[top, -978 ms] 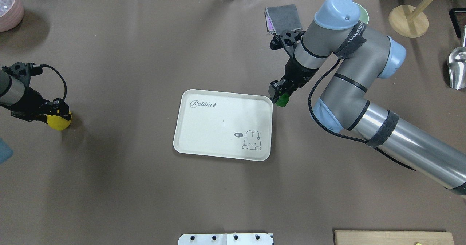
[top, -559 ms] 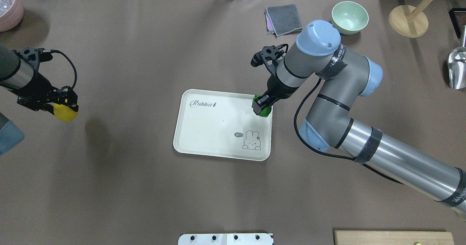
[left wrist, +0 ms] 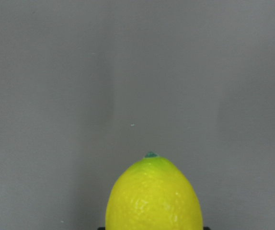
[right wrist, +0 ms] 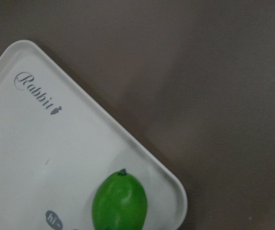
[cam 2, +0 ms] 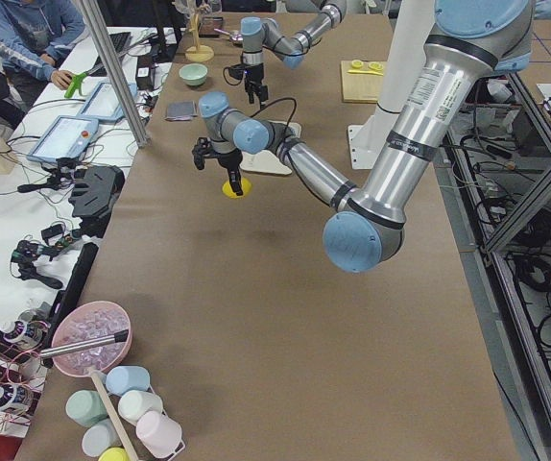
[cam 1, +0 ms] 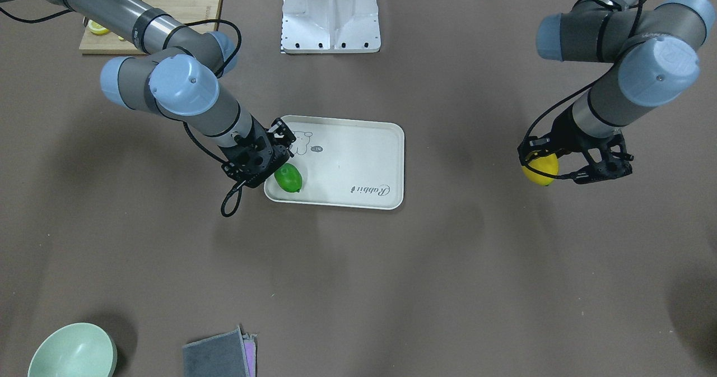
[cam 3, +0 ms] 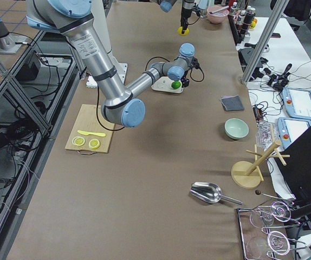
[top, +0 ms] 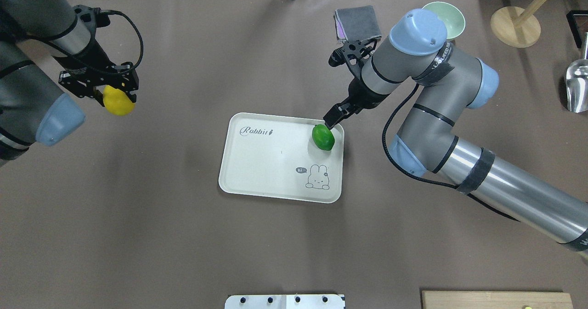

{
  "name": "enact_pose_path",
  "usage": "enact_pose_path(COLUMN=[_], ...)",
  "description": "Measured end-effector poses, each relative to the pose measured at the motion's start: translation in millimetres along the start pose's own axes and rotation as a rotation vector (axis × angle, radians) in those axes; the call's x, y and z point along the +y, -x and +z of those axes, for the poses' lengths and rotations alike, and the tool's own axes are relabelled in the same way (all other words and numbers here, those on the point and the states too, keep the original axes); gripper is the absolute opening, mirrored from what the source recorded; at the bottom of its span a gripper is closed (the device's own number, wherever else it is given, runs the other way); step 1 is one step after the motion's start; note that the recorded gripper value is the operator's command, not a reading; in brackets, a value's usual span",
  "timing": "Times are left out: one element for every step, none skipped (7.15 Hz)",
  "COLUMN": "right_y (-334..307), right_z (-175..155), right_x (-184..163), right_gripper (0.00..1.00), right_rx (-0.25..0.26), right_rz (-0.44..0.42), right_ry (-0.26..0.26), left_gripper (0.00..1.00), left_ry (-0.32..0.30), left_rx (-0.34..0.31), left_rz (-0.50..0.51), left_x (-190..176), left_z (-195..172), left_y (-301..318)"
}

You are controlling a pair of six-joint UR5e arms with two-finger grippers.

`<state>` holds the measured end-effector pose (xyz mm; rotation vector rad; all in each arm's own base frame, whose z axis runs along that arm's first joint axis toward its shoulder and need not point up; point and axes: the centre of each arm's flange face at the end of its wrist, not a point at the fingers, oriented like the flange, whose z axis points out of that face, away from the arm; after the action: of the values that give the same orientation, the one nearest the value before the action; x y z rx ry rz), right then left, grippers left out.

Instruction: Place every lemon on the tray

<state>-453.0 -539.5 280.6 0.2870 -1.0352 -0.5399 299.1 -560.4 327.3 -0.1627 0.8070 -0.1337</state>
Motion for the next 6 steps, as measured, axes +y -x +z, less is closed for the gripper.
enact_pose_path(right_y=[-32,-69,-108,-145,-175,-205], right_z=[-20,-37,-51,-60,-63,-63], right_x=[0,9,25,48,74,110], right_gripper=[1.0,1.0,1.0,1.0,1.0,1.0], right_rx=[-0.009,-0.014,-0.005,0.009,0.015,0.018], right_rz=[0.036,0.064,0.059,0.022,-0.016,-0.035], right_ry=[-0.001,0.005,0.009,0.015,0.017,0.007], left_gripper=[0.0,0.0,0.0,0.0,0.0,0.0], left_ry=[0.001,0.006,0.006,0.001,-0.006,-0.013], left_rx=[0.007,0.015,0.015,0.007,-0.003,-0.01], left_rz=[-0.022,-0.041,-0.06,-0.076,-0.097,-0.12], left_x=[4,13,26,44,61,75], left_z=[-8,-9,-4,6,18,29], left_y=[-24,-49,-77,-109,-144,-178])
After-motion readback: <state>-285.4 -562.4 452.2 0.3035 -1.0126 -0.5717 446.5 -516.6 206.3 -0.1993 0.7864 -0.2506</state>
